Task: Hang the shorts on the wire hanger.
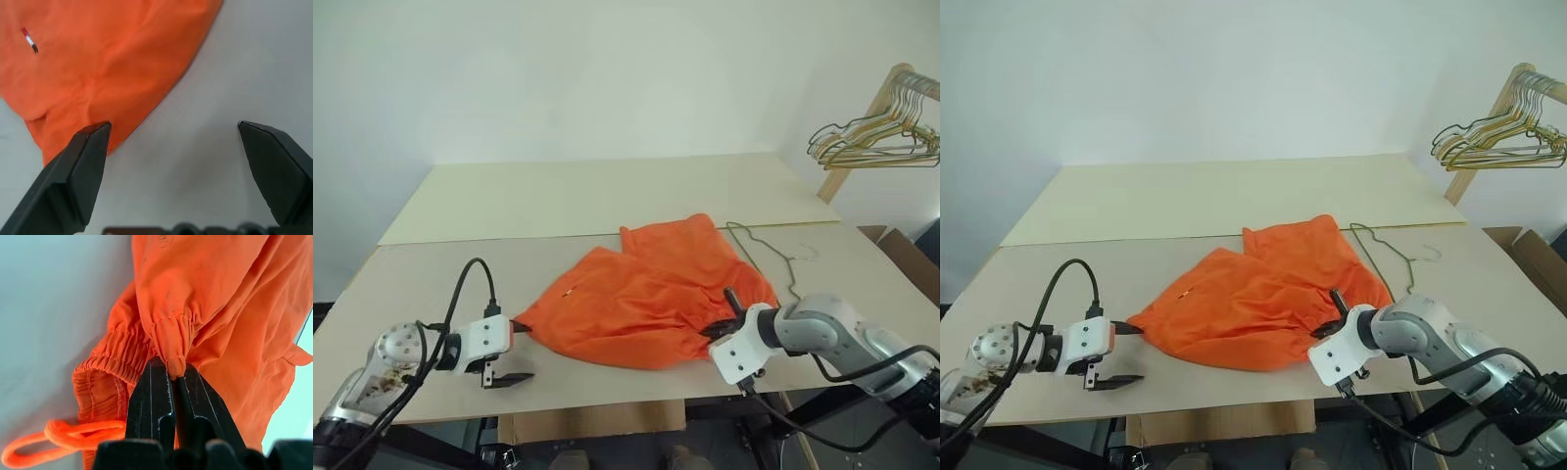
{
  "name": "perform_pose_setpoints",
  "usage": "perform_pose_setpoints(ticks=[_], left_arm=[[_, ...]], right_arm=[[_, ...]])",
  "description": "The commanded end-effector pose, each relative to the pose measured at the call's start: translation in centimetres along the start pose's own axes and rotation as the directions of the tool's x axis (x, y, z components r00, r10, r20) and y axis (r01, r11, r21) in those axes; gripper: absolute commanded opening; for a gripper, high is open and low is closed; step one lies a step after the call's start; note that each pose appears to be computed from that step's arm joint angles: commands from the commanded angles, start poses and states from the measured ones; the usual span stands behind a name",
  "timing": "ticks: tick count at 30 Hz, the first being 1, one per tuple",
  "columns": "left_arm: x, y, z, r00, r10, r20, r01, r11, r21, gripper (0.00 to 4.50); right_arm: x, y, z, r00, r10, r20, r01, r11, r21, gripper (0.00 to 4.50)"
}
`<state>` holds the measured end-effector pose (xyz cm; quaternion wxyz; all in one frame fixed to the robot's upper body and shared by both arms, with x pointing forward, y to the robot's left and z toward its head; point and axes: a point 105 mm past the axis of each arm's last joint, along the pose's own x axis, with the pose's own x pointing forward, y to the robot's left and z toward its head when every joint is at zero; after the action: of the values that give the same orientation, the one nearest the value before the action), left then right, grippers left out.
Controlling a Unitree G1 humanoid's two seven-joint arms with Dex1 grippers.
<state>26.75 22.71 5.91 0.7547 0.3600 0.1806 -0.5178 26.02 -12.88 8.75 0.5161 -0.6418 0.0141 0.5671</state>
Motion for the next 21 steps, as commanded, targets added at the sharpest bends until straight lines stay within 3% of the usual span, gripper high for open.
perform_pose_setpoints(ticks=[1, 12, 15, 21], left_arm=[[0.4, 1.6, -0.4, 0.999, 0.050, -0.010, -0.049, 0.998, 0.041, 4.50], [2.2, 3.3, -2.8, 0.995, 0.041, -0.094, -0.029, 0.992, 0.124, 4.50], [2.4, 3.1, -3.0, 0.995, 0.010, -0.102, 0.003, 0.992, 0.130, 3.92], [3.0, 3.1, -2.9, 0.995, -0.010, -0.103, 0.026, 0.988, 0.152, 2.03]], right_arm=[[-0.7, -1.2, 0.2, 0.998, -0.055, -0.004, 0.055, 0.998, 0.001, 0.01], [-0.7, -1.0, 0.7, 0.997, -0.077, -0.005, 0.077, 0.994, 0.076, 0.01], [-0.7, -1.1, 0.8, 0.996, -0.084, -0.004, 0.084, 0.993, 0.087, 0.00], [-0.5, -1.2, 0.9, 0.995, -0.098, -0.005, 0.098, 0.989, 0.106, 0.00]])
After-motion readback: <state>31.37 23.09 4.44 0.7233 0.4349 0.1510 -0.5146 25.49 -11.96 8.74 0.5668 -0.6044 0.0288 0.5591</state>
